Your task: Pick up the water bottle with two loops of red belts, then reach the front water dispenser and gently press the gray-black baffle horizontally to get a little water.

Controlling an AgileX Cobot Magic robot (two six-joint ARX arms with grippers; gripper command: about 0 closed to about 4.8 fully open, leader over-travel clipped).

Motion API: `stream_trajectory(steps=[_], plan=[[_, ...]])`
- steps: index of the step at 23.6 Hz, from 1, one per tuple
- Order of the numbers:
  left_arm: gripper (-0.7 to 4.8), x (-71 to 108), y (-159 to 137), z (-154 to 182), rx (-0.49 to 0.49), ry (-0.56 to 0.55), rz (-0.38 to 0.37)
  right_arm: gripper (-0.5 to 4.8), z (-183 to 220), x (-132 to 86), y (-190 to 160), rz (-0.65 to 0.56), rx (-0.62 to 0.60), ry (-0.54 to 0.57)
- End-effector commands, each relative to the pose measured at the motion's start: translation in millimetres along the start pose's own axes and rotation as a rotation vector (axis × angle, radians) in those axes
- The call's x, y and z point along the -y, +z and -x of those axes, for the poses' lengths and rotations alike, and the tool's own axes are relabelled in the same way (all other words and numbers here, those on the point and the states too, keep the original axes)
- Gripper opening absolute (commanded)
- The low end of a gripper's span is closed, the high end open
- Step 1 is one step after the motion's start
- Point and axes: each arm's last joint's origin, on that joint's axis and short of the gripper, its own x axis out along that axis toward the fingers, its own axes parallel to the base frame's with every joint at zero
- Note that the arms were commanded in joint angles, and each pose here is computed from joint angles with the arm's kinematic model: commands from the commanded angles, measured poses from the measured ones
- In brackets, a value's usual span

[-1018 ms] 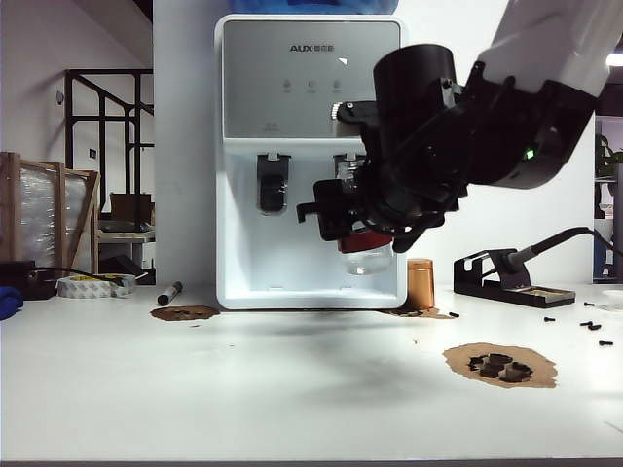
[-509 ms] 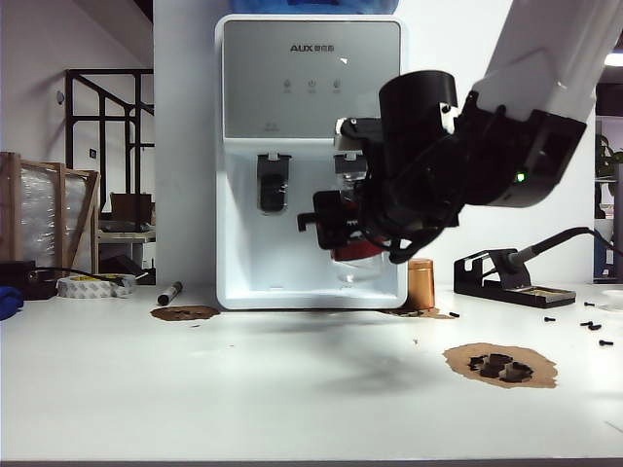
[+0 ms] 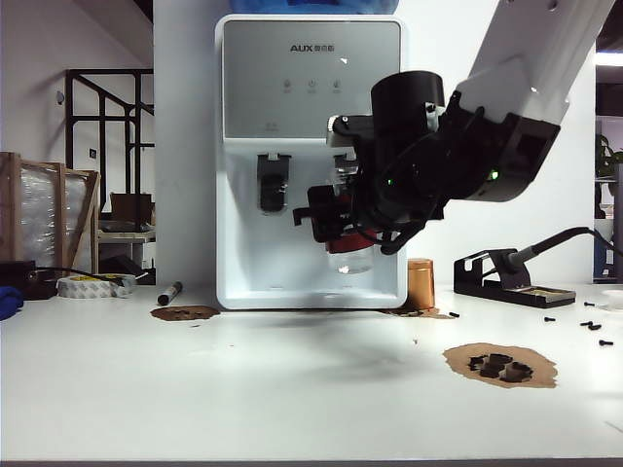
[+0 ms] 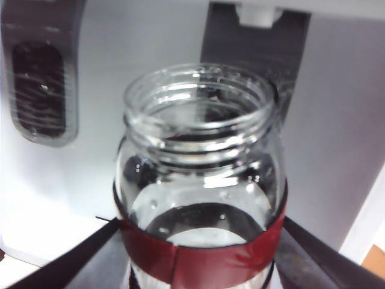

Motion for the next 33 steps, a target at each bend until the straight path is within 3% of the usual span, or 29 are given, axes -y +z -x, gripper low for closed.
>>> stream_trajectory(steps=[1, 33], plan=[[-0.01, 0.1, 1.4, 0.4, 0.005, -0.001, -0.004, -0.04, -2.3, 4.6, 6.8, -0.01, 0.034, -0.014], [-0.01, 2.0, 1.8, 0.5, 0.018, -0.068, -0.004, -0.04, -10.9, 13.8, 13.8, 0.046, 0.049, -0.024]])
